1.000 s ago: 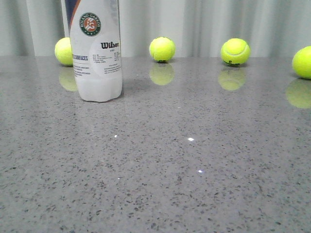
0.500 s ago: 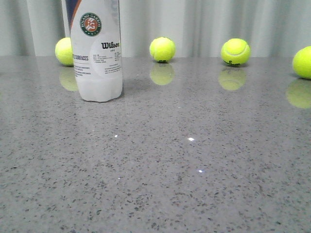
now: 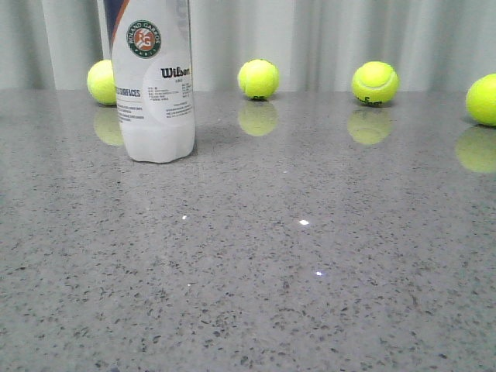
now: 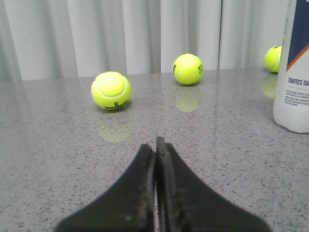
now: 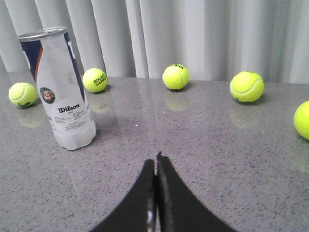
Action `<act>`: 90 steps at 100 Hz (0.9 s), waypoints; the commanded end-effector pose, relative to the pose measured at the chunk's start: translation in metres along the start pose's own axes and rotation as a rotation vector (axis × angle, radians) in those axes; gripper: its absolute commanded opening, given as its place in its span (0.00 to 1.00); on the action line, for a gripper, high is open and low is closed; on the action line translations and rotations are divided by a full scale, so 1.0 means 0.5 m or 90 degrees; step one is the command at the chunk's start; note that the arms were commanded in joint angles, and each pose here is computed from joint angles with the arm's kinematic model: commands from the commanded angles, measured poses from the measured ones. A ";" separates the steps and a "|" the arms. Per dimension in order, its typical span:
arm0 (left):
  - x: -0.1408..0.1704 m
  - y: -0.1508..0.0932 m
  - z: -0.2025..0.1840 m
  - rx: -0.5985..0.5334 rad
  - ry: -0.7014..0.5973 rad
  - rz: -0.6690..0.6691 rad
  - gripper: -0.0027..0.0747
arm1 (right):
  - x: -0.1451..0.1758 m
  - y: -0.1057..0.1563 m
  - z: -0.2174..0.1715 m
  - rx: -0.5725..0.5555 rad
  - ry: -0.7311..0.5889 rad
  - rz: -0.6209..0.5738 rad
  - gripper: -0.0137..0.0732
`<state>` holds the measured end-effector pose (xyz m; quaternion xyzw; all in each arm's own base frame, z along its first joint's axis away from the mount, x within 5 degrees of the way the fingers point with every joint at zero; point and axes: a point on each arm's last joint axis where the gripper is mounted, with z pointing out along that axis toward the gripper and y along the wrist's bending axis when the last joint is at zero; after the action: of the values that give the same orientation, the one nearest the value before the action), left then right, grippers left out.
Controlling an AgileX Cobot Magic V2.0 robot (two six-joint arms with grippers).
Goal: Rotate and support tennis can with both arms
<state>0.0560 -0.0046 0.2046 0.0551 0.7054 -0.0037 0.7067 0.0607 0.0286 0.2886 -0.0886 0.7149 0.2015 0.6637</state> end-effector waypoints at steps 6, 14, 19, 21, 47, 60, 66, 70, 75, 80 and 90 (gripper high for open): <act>0.011 -0.001 -0.002 -0.003 -0.045 -0.012 0.01 | -0.015 -0.017 0.005 0.061 -0.124 -0.066 0.09; 0.011 -0.001 -0.002 -0.003 -0.045 -0.012 0.01 | -0.001 -0.032 0.007 0.107 -0.158 -0.090 0.09; 0.011 -0.001 -0.002 -0.003 -0.045 -0.012 0.01 | 0.012 -0.040 0.008 0.134 -0.172 -0.103 0.09; 0.011 -0.001 -0.002 -0.003 -0.045 -0.012 0.01 | 0.017 -0.043 0.007 0.145 -0.177 -0.103 0.09; 0.011 -0.001 -0.002 -0.003 -0.045 -0.012 0.01 | 0.098 -0.072 -0.013 0.253 -0.154 -0.126 0.09; 0.011 -0.001 -0.002 -0.003 -0.045 -0.012 0.01 | 0.127 -0.077 -0.021 0.278 -0.159 -0.135 0.09; 0.011 -0.001 -0.002 -0.003 -0.045 -0.012 0.01 | 0.138 -0.077 -0.025 0.279 -0.158 -0.135 0.09; 0.011 -0.001 -0.002 -0.003 -0.045 -0.012 0.01 | 0.143 -0.077 -0.029 0.283 -0.148 -0.133 0.09; 0.011 -0.001 -0.002 -0.003 -0.045 -0.012 0.01 | 0.147 -0.077 -0.031 0.286 -0.140 -0.131 0.09; 0.011 -0.001 -0.002 -0.003 -0.045 -0.012 0.01 | 0.149 -0.079 -0.030 0.288 -0.129 -0.129 0.09; 0.011 -0.001 -0.002 -0.003 -0.045 -0.012 0.01 | 0.152 -0.080 -0.030 0.290 -0.119 -0.127 0.09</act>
<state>0.0560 -0.0046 0.2048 0.0550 0.7044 -0.0037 0.7076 0.0566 -0.0028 0.2028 0.0170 0.6894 -0.0168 0.7240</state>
